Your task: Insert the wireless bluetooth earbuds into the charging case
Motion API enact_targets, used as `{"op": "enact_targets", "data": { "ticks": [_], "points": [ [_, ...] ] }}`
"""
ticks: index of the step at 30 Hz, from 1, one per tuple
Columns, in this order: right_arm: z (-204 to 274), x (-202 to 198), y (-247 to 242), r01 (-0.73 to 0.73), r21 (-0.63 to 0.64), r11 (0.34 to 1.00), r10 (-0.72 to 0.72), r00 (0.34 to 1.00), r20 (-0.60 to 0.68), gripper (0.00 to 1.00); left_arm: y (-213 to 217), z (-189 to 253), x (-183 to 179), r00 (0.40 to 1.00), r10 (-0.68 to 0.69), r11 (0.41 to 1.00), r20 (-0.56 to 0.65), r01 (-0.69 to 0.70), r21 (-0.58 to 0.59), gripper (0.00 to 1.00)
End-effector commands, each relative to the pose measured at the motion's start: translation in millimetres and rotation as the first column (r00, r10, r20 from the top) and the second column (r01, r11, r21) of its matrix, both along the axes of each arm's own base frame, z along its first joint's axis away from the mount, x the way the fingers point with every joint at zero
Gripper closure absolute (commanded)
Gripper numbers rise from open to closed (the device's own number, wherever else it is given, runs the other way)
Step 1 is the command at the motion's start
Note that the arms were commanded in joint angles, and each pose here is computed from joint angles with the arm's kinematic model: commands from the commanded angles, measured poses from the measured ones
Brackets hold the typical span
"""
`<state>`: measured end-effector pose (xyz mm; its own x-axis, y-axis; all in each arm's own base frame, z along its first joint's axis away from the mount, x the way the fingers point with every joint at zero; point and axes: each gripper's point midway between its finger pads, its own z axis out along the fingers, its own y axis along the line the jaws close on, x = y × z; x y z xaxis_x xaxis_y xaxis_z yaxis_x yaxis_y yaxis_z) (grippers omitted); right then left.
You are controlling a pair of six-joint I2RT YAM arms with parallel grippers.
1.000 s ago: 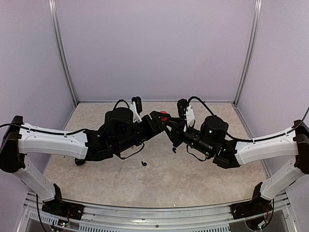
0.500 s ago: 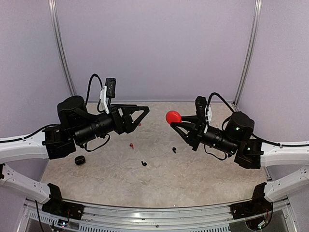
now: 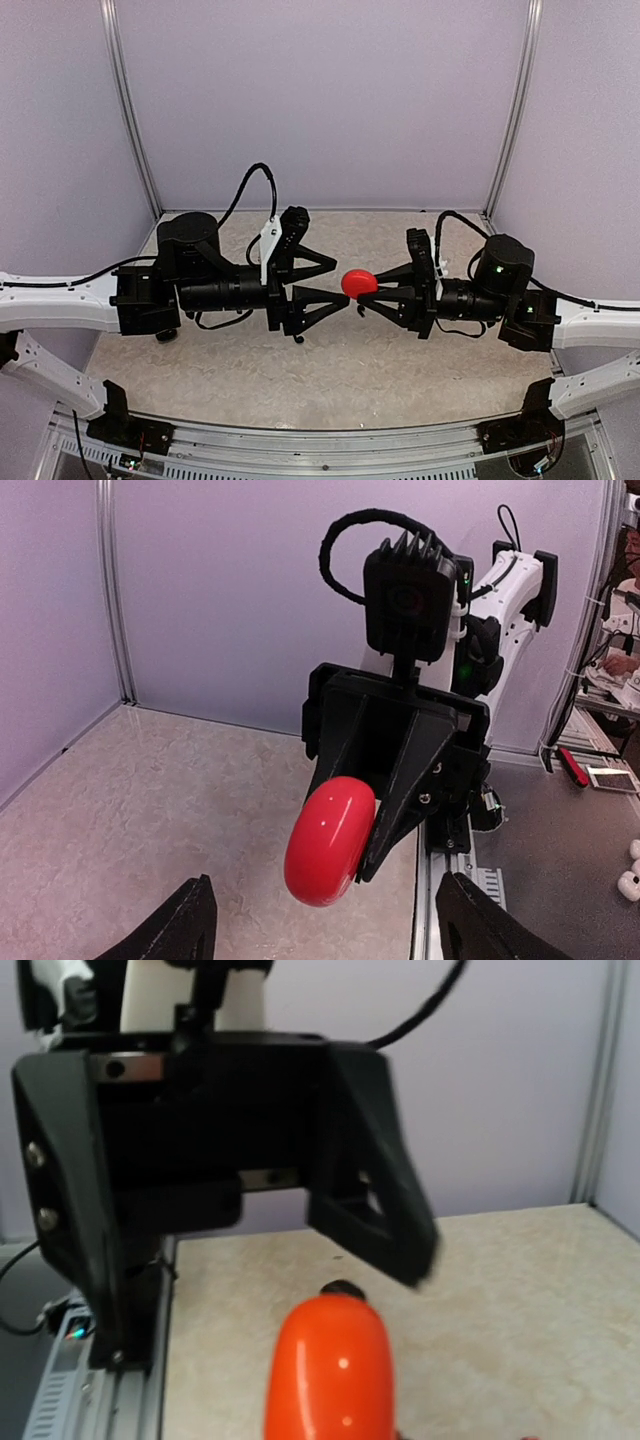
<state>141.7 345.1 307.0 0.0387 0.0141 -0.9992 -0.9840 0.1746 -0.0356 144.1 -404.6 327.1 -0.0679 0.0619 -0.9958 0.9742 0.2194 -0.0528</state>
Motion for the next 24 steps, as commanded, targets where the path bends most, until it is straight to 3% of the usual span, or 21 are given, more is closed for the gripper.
{"op": "enact_targets", "data": {
  "ticks": [1, 24],
  "points": [
    [-4, -9, 2, -0.066, -0.010, 0.998, 0.066, 0.998, -0.004, 0.96, -16, 4, -4, 0.996, -0.032, 0.999, 0.078, 0.029, 0.038, 0.25],
    [-13, -28, 1, -0.170, -0.019, 0.985, 0.171, 0.985, 0.016, 1.00, -6, 26, 35, 0.987, 0.132, 0.991, 0.096, -0.133, -0.001, 0.31]
  ]
}}
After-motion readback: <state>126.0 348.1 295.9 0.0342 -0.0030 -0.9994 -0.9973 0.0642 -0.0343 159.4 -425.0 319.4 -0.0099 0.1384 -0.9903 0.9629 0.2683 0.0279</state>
